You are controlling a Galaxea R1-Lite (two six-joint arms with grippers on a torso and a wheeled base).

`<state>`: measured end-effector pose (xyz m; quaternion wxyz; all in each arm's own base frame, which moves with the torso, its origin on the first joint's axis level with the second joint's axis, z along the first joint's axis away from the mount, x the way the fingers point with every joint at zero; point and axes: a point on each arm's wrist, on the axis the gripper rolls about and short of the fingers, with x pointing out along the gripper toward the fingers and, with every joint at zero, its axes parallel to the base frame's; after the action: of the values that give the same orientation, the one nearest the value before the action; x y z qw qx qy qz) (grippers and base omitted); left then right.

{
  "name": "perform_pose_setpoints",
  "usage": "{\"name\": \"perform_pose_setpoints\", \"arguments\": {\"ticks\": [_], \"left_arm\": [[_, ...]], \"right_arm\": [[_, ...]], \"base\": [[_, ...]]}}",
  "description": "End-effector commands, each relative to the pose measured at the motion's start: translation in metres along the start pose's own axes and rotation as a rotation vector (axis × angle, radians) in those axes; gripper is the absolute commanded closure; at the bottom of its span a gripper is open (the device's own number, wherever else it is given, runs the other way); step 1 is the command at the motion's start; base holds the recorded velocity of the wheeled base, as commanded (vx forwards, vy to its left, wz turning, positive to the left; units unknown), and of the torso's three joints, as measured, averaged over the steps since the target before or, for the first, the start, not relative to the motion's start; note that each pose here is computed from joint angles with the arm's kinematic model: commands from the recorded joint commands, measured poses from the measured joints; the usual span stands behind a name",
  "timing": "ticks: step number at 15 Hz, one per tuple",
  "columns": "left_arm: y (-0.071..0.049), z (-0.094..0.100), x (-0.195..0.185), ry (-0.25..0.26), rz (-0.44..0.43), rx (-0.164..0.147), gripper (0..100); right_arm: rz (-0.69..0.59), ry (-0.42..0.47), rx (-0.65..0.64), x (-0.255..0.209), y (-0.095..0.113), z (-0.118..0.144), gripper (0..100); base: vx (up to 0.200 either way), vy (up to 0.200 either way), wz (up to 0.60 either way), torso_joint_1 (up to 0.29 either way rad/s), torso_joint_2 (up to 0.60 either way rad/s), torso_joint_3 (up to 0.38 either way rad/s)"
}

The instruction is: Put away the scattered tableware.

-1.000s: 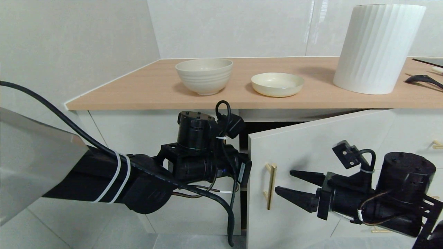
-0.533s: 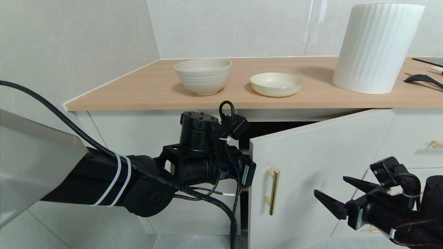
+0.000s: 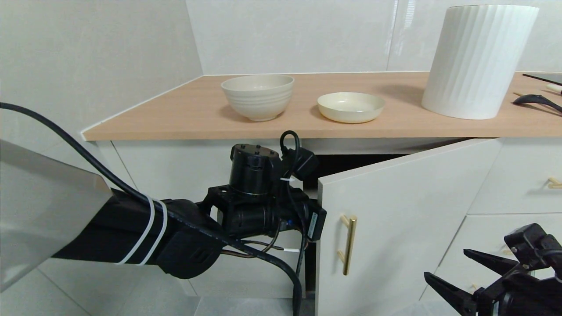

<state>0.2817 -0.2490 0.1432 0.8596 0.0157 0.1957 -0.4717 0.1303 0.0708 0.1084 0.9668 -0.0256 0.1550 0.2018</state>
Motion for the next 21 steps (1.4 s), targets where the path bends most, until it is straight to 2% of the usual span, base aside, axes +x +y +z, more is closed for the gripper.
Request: {"name": "perform_pose_setpoints", "arguments": {"ticks": [1, 3, 6, 9, 12, 14, 18, 21], "left_arm": [[-0.001, -0.001, 0.001, 0.004, -0.004, 0.000, 100], [-0.002, -0.002, 0.003, 0.008, -0.006, 0.000, 100], [-0.001, -0.004, 0.004, 0.013, -0.006, -0.003, 100], [-0.009, -0.005, 0.012, 0.019, -0.028, -0.021, 100], [-0.013, -0.008, 0.021, 0.014, -0.044, -0.014, 100], [-0.017, -0.008, 0.024, 0.008, -0.055, -0.021, 100], [-0.024, -0.007, 0.027, 0.003, -0.065, -0.018, 100], [-0.024, -0.008, 0.032, 0.006, -0.050, -0.033, 100]], "right_arm": [[0.008, -0.011, 0.000, -0.004, 0.000, 0.000, 0], [0.007, -0.011, 0.000, -0.005, 0.000, -0.001, 0], [0.008, -0.013, 0.000, -0.005, 0.000, -0.001, 0], [0.008, 0.024, 0.000, -0.013, -0.001, -0.005, 0], [0.008, -0.005, 0.003, -0.023, -0.002, -0.003, 0], [0.009, -0.028, 0.006, -0.035, -0.003, -0.002, 0], [0.012, -0.028, 0.009, -0.053, -0.005, -0.006, 0], [0.012, -0.018, 0.009, -0.054, -0.005, -0.008, 0]], "base": [[0.000, 0.000, 0.00, 0.000, 0.00, 0.000], [0.000, 0.000, 0.00, 0.000, 0.00, 0.000], [-0.200, 0.000, 0.00, 0.009, 0.01, 0.004], [-0.200, 0.000, 0.00, 0.002, 0.00, 0.007], [0.000, 0.000, 0.00, 0.000, 0.00, 0.000], [0.000, 0.000, 0.00, 0.000, 0.00, 0.000], [0.000, 0.000, 0.00, 0.000, 0.00, 0.000], [-0.200, 0.000, 0.00, 0.005, 0.01, 0.001]]}}
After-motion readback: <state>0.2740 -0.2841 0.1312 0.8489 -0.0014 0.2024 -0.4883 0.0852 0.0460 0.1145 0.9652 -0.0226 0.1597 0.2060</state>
